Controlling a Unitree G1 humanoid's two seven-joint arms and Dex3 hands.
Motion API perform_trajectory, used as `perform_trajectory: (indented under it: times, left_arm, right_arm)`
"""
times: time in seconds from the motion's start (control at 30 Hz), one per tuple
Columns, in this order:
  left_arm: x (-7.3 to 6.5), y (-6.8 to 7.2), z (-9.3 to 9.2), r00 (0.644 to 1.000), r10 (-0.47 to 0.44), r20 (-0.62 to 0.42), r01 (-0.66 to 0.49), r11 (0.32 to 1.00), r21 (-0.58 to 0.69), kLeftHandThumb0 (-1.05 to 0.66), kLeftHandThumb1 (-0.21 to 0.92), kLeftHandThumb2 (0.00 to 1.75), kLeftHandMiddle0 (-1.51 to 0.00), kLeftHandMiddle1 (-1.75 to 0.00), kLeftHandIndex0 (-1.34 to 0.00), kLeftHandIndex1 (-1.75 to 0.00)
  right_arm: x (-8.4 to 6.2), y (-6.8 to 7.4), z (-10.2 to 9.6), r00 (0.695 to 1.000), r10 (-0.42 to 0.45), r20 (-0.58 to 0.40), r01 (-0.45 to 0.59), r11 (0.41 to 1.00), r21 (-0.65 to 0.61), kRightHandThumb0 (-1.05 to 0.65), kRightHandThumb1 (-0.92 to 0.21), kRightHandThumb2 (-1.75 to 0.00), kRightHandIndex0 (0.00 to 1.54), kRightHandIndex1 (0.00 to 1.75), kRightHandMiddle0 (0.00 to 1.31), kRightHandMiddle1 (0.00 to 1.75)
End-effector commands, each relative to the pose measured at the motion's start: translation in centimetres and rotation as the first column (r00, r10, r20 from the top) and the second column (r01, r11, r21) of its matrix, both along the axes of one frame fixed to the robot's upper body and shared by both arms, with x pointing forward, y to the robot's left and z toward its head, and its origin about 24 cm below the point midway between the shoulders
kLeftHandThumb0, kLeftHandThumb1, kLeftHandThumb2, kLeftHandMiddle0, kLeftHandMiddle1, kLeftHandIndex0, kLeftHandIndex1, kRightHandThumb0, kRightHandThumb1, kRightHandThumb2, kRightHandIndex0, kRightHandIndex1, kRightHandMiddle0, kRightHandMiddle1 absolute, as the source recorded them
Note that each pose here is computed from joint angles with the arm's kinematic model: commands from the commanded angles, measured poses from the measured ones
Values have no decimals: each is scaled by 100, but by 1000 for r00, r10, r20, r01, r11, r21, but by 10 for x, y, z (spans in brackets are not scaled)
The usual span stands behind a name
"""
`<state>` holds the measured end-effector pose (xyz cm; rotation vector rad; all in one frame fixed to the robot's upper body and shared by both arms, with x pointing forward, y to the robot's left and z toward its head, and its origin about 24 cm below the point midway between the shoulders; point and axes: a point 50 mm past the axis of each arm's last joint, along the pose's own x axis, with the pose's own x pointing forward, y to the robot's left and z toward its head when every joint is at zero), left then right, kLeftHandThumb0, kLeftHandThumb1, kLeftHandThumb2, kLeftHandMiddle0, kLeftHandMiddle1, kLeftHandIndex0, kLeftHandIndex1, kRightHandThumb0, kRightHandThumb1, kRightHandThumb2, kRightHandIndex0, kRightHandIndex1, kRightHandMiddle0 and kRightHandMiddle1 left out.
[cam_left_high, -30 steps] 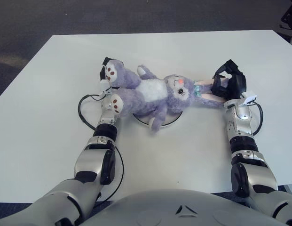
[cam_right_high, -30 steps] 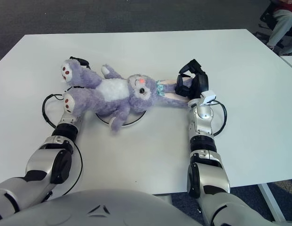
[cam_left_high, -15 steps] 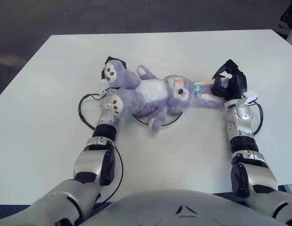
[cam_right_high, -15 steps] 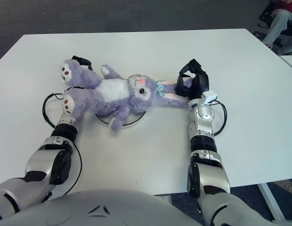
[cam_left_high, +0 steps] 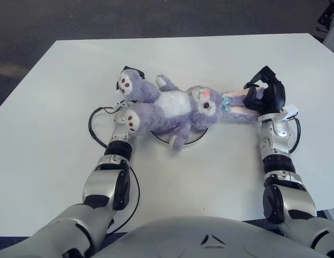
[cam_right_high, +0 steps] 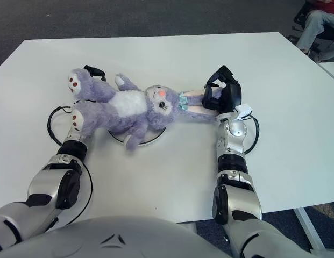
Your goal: Put the doll into the plate.
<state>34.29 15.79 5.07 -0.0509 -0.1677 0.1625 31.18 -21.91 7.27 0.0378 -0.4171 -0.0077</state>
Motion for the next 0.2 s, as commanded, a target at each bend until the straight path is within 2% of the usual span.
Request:
perform_trajectory:
  times: [0.0, 0.17]
  left_arm:
    - [-23, 8, -41, 991, 8, -132, -6, 1000, 21, -43, 48, 111, -121, -175, -48, -175]
    - [-23, 7, -39, 994, -4, -112, 9, 999, 43, -43, 49, 110, -122, -175, -48, -175]
  right_arm:
    - [-34, 15, -67, 978, -11, -209, 38, 991, 125, -47, -36, -127, 131, 175, 59, 175]
    - [-33, 16, -65, 976, -25, -216, 46, 995, 91, -46, -38, -124, 129, 175, 56, 175]
